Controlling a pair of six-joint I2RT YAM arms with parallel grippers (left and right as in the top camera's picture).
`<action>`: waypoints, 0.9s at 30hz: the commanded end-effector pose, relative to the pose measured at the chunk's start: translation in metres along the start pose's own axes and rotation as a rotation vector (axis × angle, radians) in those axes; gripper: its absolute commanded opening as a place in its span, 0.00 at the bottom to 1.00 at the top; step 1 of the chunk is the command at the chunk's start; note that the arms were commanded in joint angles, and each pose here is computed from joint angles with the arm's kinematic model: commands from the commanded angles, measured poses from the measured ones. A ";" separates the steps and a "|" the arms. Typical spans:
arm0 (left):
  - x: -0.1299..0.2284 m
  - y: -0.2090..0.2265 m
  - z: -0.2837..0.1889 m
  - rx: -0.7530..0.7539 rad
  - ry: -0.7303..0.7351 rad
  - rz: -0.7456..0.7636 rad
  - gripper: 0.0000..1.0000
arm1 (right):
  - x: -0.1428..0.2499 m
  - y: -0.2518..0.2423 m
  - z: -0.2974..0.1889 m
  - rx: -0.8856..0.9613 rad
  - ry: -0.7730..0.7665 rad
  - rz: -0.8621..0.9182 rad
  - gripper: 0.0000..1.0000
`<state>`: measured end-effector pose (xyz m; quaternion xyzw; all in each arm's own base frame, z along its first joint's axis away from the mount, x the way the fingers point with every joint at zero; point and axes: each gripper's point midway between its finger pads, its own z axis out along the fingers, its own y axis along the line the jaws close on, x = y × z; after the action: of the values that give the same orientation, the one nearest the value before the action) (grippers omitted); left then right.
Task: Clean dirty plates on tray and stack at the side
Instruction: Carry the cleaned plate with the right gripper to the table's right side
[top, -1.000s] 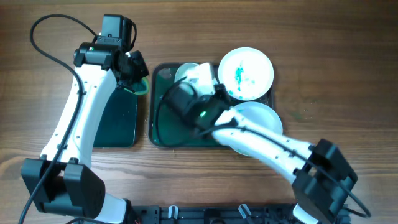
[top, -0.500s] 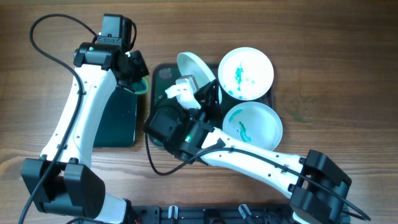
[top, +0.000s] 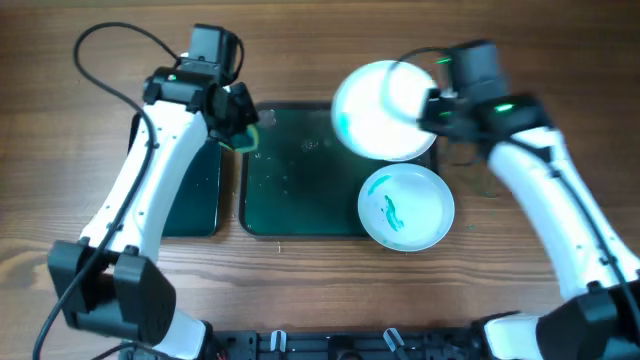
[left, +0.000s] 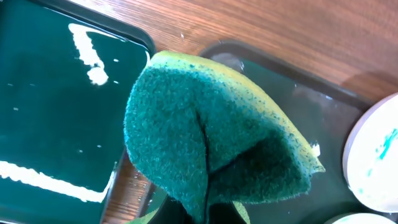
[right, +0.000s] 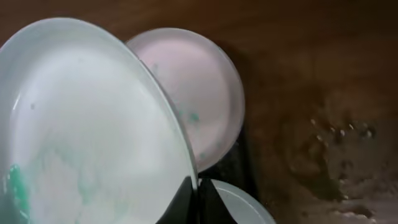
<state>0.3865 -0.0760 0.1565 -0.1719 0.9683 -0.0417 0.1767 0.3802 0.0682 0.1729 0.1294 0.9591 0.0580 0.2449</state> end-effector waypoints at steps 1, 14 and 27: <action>0.010 -0.013 0.017 -0.004 0.037 0.014 0.04 | -0.003 -0.058 0.000 -0.051 0.080 0.125 0.04; 0.017 -0.029 0.022 0.012 0.038 0.054 0.04 | 0.074 -0.233 0.071 0.185 0.062 0.541 0.04; 0.013 -0.032 0.022 0.023 0.022 0.052 0.04 | 0.137 -0.119 0.022 -0.171 0.457 0.277 0.57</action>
<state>0.3924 -0.1092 0.1375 -0.1386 0.9746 -0.0481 0.1694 0.2471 -0.0297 0.0598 0.2942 0.9385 0.1798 0.0165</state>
